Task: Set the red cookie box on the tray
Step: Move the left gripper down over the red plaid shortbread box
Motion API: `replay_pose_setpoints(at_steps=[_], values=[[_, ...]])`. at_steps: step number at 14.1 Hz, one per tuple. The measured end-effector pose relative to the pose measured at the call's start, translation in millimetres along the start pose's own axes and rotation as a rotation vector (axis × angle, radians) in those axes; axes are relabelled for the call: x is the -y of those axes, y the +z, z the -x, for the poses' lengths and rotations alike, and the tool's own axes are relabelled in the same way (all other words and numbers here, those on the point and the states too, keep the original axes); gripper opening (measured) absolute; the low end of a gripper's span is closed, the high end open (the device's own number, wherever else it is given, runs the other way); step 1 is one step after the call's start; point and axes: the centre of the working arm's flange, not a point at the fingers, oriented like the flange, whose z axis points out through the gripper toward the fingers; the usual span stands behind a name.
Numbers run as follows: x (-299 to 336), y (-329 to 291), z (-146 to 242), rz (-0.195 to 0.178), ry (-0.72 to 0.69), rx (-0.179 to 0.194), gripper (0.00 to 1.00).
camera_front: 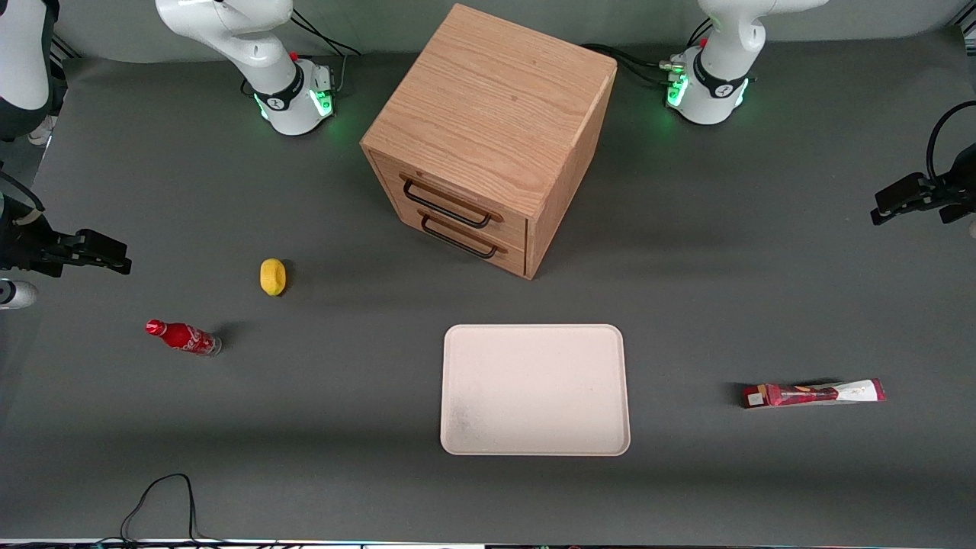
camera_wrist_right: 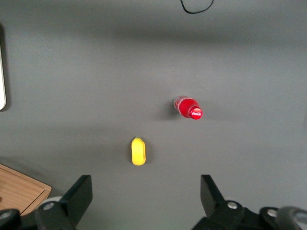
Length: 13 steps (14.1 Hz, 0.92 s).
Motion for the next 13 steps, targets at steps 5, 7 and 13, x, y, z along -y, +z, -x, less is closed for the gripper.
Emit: replay_pose_setpoints(at_steps=[5, 7, 13], values=[[0, 8, 0, -0.005, 0.016, 0.016, 1.00], [0, 28, -2, -0.003, 0.018, 0.052, 1.00], [12, 50, -27, -0.072, 0.338, -0.011, 1.00]])
